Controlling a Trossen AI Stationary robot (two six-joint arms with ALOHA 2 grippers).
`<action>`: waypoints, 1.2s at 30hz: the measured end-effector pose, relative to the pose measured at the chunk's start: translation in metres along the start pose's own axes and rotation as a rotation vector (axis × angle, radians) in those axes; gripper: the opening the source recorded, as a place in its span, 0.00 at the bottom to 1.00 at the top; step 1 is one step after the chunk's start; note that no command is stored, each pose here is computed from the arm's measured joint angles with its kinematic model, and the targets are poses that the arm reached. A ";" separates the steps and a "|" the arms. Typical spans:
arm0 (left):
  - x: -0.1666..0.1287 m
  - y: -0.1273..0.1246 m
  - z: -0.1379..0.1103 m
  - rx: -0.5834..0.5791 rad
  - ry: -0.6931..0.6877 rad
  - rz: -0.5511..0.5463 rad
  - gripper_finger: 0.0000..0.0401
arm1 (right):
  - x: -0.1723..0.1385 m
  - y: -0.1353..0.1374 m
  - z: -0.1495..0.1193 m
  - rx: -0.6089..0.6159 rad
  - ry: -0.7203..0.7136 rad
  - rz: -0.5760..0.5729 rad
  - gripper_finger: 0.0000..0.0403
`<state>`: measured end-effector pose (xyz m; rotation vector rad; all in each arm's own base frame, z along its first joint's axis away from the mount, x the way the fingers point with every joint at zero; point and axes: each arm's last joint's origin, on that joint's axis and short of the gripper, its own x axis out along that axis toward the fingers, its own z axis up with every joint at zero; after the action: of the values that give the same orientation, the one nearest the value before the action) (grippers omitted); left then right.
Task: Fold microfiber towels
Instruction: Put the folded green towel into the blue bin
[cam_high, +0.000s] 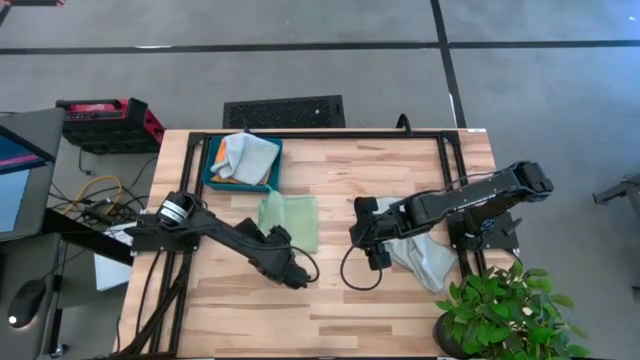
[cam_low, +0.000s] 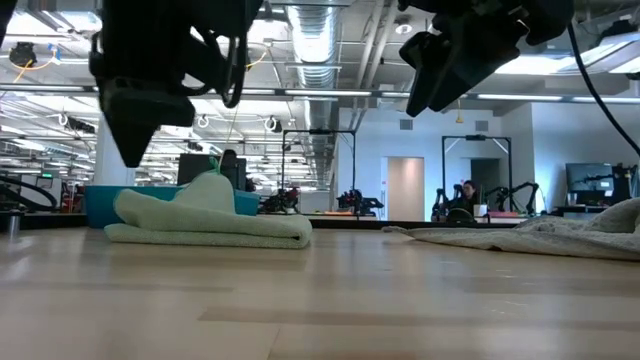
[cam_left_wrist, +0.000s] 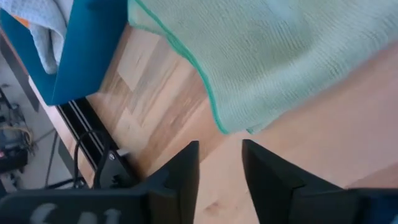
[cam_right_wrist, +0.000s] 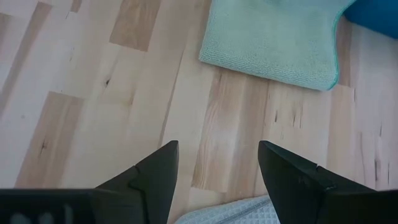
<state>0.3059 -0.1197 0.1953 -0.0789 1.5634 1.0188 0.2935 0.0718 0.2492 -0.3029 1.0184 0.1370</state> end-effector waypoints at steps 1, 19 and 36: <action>0.001 0.001 0.002 -0.017 -0.006 0.004 0.31 | 0.000 0.000 0.000 0.000 0.000 0.000 0.61; -0.019 0.069 -0.026 -0.055 -0.286 -0.039 0.33 | 0.000 0.000 -0.001 -0.001 0.011 0.001 0.61; 0.040 0.076 -0.047 -0.427 -0.244 -0.631 0.33 | 0.000 -0.001 0.001 0.007 -0.012 -0.002 0.61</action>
<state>0.2144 -0.0836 0.1997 -0.6747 0.9761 0.7961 0.2945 0.0713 0.2497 -0.2967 1.0068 0.1335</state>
